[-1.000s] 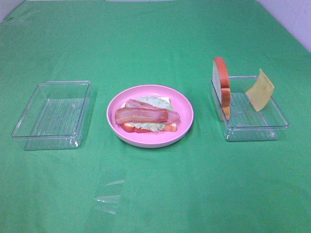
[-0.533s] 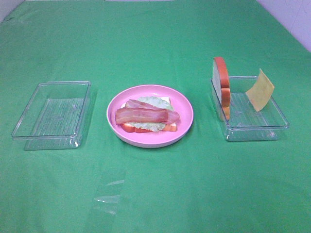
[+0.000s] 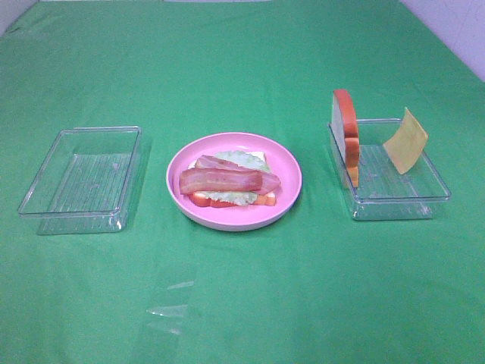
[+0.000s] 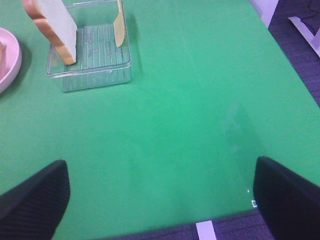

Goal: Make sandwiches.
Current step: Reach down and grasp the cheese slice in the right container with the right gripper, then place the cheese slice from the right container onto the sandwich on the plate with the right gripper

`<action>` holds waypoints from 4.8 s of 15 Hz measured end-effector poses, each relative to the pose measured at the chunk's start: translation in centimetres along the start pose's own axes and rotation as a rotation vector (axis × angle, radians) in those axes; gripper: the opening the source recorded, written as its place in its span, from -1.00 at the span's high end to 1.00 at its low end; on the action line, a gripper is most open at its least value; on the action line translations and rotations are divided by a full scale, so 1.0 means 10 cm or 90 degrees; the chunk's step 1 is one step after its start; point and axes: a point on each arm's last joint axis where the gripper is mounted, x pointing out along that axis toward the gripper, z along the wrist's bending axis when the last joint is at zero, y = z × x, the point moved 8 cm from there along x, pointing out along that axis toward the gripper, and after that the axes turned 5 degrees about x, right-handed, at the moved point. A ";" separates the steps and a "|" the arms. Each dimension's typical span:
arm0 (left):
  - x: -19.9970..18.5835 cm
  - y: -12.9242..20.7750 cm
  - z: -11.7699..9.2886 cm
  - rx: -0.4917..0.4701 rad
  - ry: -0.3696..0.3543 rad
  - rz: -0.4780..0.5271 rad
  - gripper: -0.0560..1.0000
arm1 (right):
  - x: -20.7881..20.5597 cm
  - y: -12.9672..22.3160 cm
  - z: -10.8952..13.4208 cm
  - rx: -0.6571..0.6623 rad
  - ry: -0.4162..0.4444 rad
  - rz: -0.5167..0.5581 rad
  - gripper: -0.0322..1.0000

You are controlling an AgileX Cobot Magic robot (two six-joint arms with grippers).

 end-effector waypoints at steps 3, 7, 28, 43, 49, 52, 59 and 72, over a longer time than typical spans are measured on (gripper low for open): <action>0.00 0.00 0.00 0.000 0.000 0.000 -0.95 | 0.10 -0.03 0.02 -0.046 0.007 0.058 -0.91; 0.00 0.00 0.00 0.000 0.000 0.000 -0.95 | 0.43 -0.62 0.27 -0.067 -0.012 0.201 -0.91; 0.00 0.00 0.00 0.000 0.000 0.000 -0.95 | 3.65 -1.85 1.17 -0.130 -0.095 0.521 -0.82; 0.00 0.00 0.00 0.000 0.000 0.000 -0.95 | 3.95 -1.45 1.11 -0.137 -0.078 0.588 -0.14; 0.00 0.00 0.00 0.000 0.000 0.000 -0.95 | 3.96 -1.45 1.09 -0.141 -0.074 0.587 -0.13; 0.00 0.00 0.00 0.000 0.000 0.000 -0.95 | 3.96 -1.45 1.08 -0.145 -0.069 0.587 -0.10; 0.00 0.00 0.00 0.000 0.000 0.000 -0.95 | 3.97 -1.46 0.98 -0.171 -0.039 0.584 0.90; 0.00 0.00 0.00 0.000 0.000 0.000 -0.95 | 3.00 -2.49 1.24 -0.071 -0.102 0.404 0.90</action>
